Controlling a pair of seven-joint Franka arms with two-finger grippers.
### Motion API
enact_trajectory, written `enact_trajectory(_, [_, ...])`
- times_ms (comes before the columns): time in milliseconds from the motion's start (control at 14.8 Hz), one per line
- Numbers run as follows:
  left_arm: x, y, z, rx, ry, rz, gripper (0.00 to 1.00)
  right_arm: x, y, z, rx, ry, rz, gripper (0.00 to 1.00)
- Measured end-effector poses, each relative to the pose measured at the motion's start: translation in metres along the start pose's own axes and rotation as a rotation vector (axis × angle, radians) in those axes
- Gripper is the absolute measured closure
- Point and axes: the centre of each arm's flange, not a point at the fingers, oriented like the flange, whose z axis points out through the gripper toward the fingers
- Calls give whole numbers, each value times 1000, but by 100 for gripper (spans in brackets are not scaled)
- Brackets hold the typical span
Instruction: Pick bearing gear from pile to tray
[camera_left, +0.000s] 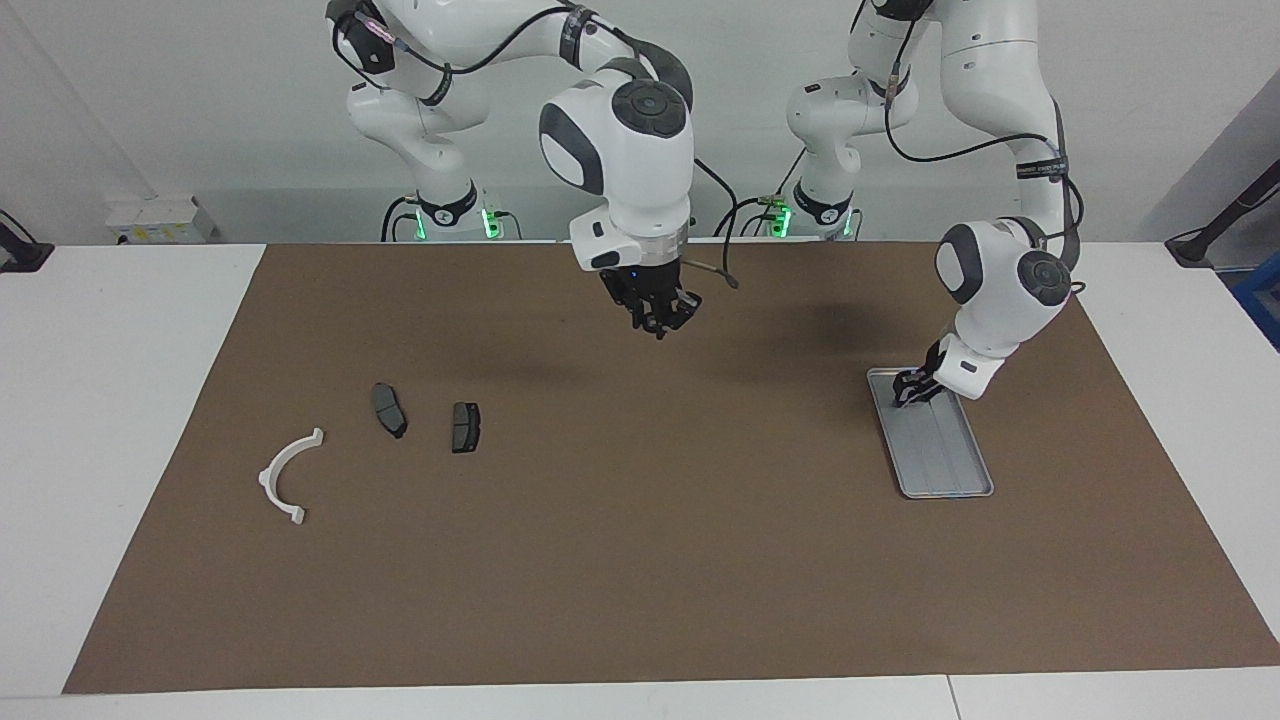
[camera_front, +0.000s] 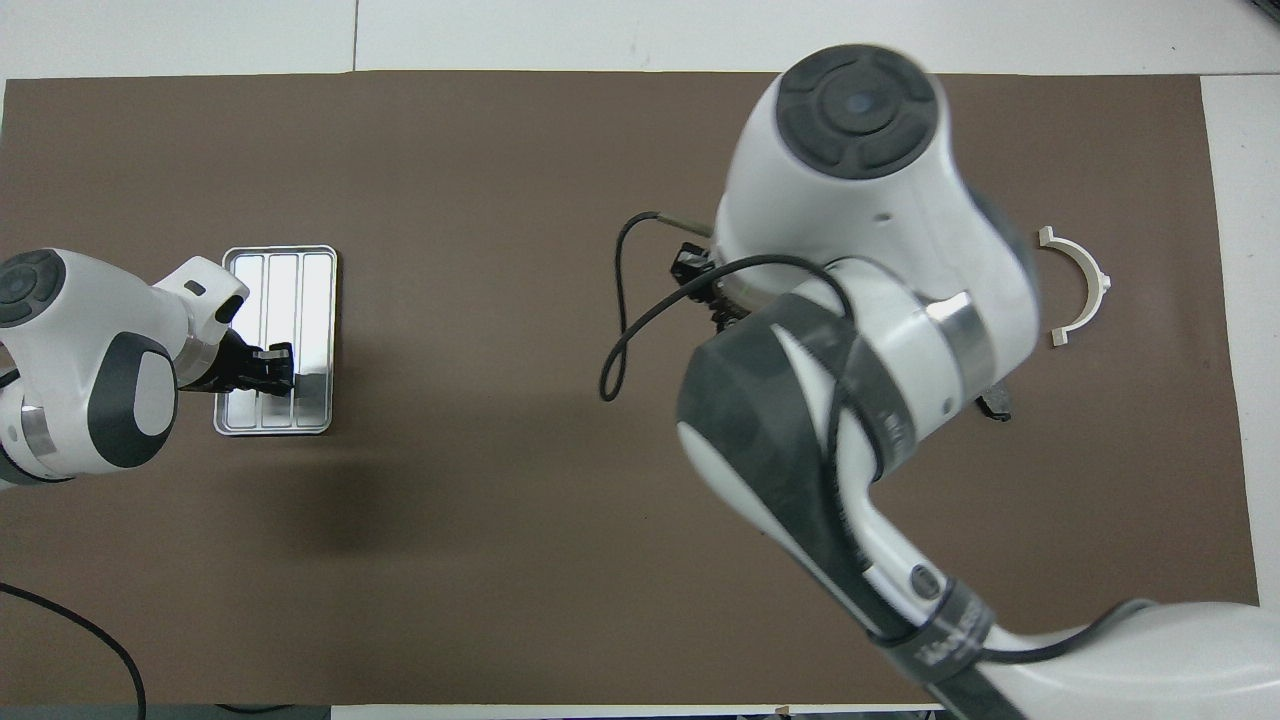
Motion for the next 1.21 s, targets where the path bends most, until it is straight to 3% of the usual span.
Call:
enact_trajectory(202, [8, 4, -16, -31, 25, -18, 10, -9, -13, 58, 7, 31, 14, 66])
enact_trajectory(270, [13, 6, -26, -55, 34, -33, 10, -16, -18, 80, -9, 64, 17, 66])
enact_trajectory(404, [23, 10, -49, -84, 47, -48, 0, -31, -30, 129, -19, 119, 32, 66])
enact_trajectory(607, [29, 15, -69, -95, 51, -69, 0, -38, -40, 182, -7, 107, 36, 66])
enact_trajectory(1011, [25, 38, -67, -96, 41, -103, 0, -29, -41, 184, 3, 106, 48, 66])
enact_trajectory(1146, [25, 40, -67, -96, 40, -105, 0, -29, -40, 183, -5, 108, 49, 54])
enact_trajectory(1213, [24, 41, -67, -96, 39, -107, 0, -27, -40, 182, -13, 110, 51, 39])
